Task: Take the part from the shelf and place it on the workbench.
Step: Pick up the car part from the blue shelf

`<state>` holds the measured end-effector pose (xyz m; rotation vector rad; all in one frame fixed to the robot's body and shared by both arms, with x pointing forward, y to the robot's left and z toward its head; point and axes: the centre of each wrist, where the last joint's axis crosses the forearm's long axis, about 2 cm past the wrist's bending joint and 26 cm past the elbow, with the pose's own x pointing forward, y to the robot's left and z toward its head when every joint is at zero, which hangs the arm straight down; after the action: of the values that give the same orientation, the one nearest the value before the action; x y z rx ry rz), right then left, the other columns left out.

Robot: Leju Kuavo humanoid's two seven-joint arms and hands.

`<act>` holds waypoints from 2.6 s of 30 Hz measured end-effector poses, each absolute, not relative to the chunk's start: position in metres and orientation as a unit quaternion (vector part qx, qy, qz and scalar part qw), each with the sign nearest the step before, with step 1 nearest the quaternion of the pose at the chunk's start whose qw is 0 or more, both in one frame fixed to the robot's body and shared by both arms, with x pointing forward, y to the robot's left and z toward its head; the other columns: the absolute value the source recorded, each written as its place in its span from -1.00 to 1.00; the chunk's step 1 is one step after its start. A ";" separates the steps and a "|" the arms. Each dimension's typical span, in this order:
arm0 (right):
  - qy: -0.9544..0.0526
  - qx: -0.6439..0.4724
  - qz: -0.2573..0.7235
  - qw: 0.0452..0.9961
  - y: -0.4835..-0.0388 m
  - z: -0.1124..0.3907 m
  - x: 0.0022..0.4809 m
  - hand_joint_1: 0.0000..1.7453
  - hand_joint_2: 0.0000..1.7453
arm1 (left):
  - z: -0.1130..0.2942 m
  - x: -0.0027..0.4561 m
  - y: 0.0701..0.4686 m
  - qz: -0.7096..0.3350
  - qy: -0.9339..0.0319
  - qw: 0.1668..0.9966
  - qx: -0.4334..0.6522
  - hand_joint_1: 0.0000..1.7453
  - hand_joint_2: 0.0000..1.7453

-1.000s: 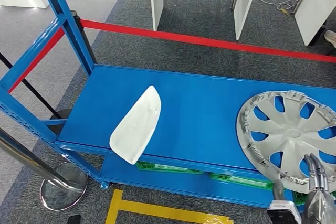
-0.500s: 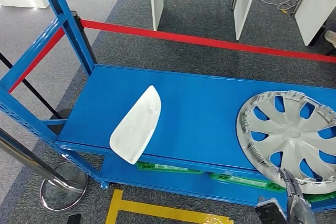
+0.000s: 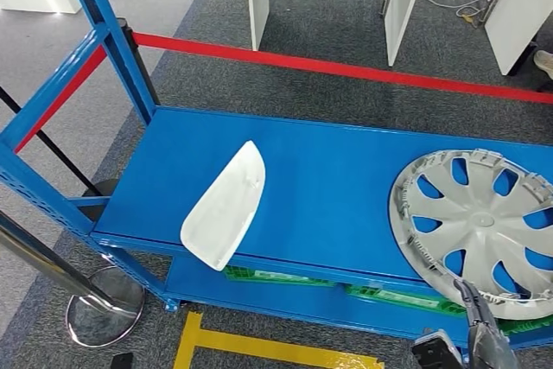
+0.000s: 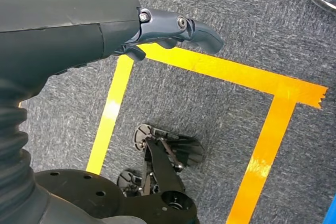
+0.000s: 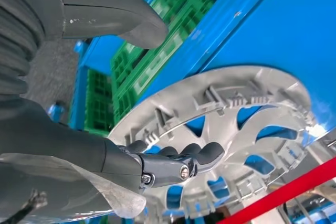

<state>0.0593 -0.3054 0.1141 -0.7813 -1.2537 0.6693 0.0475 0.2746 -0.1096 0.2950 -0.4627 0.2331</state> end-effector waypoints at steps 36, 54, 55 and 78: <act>-0.394 -0.530 0.507 0.554 -0.316 0.137 0.060 -1.00 1.00 | -0.110 0.048 0.275 0.094 -0.208 0.965 0.128 -1.00 1.00; -0.374 -0.534 0.508 0.563 -0.322 0.137 0.061 -1.00 1.00 | -0.109 0.051 0.273 0.091 -0.210 0.965 0.126 -1.00 1.00; -0.373 -0.534 0.508 0.563 -0.322 0.137 0.061 -1.00 1.00 | -0.109 0.051 0.273 0.091 -0.210 0.965 0.126 -1.00 1.00; -0.331 -0.554 0.484 0.591 -0.346 0.131 0.071 -1.00 1.00 | -0.109 0.052 0.269 0.083 -0.212 0.967 0.118 -1.00 1.00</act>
<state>0.0715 -0.3464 0.1314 -1.2900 -0.7695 1.1263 0.0523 0.2692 -0.1090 0.2386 -0.4287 0.1684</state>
